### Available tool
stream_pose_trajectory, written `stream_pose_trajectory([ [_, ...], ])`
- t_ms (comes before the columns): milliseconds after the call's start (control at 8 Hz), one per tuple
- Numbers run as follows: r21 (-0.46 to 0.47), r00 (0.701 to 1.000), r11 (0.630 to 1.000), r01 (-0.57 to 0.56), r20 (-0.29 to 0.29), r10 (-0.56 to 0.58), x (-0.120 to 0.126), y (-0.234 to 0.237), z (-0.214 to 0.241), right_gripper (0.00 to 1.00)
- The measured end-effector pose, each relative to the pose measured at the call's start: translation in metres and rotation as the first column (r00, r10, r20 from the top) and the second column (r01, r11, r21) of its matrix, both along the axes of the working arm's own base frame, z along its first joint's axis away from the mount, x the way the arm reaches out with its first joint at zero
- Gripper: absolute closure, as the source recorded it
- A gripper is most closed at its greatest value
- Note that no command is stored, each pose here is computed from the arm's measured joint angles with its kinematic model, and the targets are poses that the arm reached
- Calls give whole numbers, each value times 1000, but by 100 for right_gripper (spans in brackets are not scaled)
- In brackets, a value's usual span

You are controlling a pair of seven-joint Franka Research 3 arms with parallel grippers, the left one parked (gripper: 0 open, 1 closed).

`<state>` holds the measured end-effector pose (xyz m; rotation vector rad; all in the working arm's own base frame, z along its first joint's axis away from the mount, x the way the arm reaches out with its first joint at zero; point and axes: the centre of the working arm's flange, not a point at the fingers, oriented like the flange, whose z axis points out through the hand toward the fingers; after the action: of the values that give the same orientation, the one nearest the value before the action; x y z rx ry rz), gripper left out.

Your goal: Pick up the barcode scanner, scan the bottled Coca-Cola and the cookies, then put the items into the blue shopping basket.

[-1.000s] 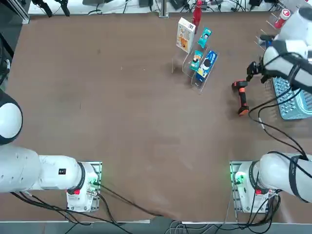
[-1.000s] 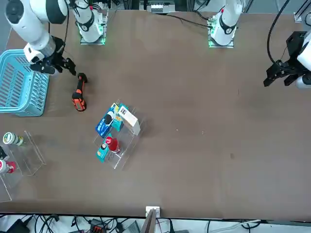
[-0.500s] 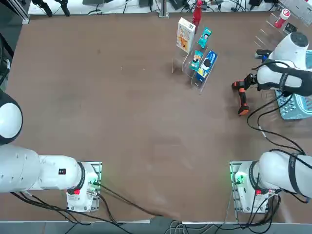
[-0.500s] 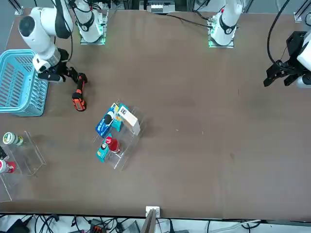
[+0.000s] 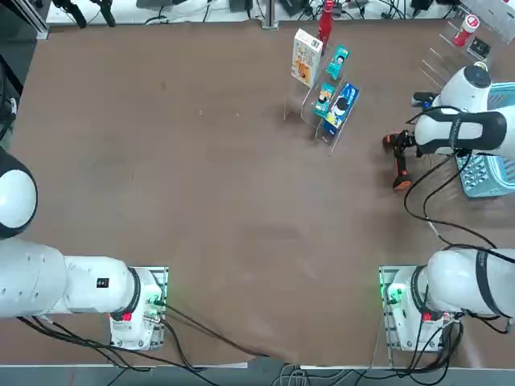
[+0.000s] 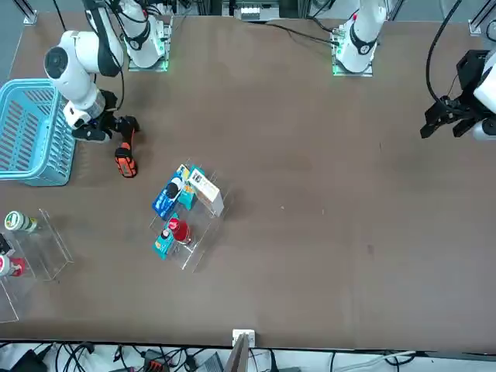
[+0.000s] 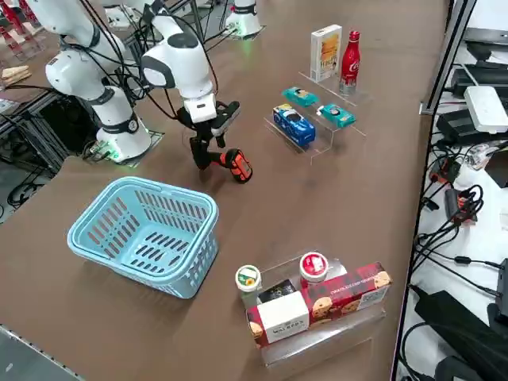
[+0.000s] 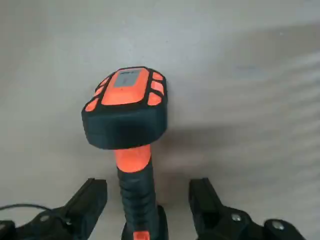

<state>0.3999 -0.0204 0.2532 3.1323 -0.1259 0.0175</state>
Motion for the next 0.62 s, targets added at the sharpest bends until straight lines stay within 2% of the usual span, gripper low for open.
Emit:
stream_pose_trajectory([
  [250,2,1000,1000,-10,23,10,4,4,-17,0],
  [500,6,1000,1000,-19,11,19,3,7,-34,2],
  [625,7,1000,1000,-28,6,28,3,8,-37,23],
])
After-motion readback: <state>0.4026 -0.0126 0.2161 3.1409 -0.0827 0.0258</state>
